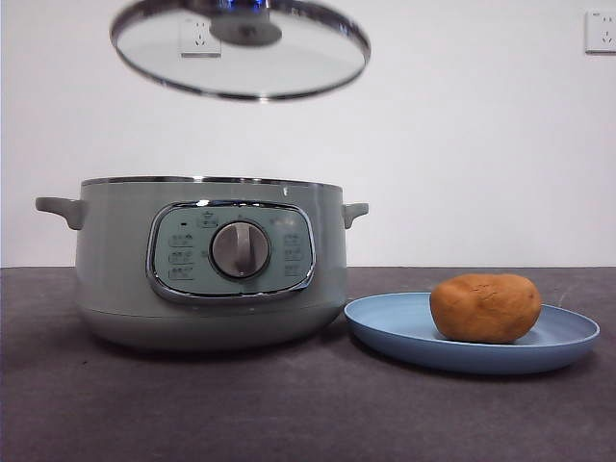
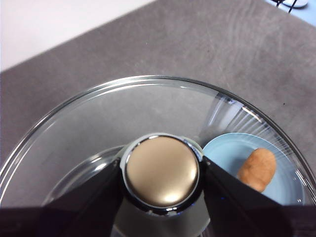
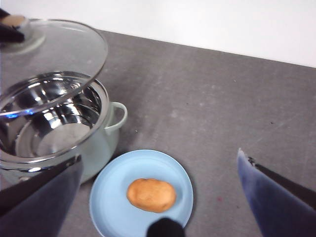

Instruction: Take the potato out from the steamer,put the potato on the plate,close the lid

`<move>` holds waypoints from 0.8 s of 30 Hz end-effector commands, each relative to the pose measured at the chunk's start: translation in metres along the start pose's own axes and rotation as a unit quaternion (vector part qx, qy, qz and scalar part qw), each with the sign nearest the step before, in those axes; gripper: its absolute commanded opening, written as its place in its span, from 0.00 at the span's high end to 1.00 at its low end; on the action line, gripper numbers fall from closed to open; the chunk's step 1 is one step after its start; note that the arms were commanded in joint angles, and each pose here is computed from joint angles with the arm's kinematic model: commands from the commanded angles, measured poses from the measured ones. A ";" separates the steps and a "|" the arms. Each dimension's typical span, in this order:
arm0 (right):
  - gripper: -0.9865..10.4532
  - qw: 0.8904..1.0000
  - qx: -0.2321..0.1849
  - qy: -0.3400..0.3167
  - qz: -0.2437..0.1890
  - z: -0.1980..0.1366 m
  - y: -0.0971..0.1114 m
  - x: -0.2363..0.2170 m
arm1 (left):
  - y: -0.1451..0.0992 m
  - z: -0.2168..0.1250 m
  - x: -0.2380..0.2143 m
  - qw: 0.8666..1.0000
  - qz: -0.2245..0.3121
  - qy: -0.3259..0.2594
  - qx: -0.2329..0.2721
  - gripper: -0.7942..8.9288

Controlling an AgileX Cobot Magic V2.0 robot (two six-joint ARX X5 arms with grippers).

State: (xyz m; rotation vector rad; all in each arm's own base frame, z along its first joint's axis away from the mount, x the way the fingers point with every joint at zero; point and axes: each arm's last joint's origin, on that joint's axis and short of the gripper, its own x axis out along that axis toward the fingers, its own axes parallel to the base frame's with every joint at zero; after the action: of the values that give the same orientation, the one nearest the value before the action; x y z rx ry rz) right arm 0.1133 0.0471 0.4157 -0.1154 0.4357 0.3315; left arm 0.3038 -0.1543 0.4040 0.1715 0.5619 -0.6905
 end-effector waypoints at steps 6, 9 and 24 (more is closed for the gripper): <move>0.39 1.000 0.005 0.005 -0.005 -0.002 0.000 0.002 | 0.005 -0.029 0.027 1.000 0.008 -0.003 -0.008 0.93; 0.39 1.000 0.005 0.006 -0.006 -0.002 0.000 0.002 | 0.008 -0.044 0.040 1.000 0.024 0.006 -0.010 0.93; 0.39 1.000 0.009 0.005 -0.006 -0.002 0.000 0.002 | 0.017 -0.067 0.050 0.998 0.046 0.036 -0.021 0.93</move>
State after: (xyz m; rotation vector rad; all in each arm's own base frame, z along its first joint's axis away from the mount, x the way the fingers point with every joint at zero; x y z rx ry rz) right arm 0.1138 0.0471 0.4150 -0.1147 0.4437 0.3240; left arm 0.3181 -0.1490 0.3130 0.1959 0.6706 -0.5834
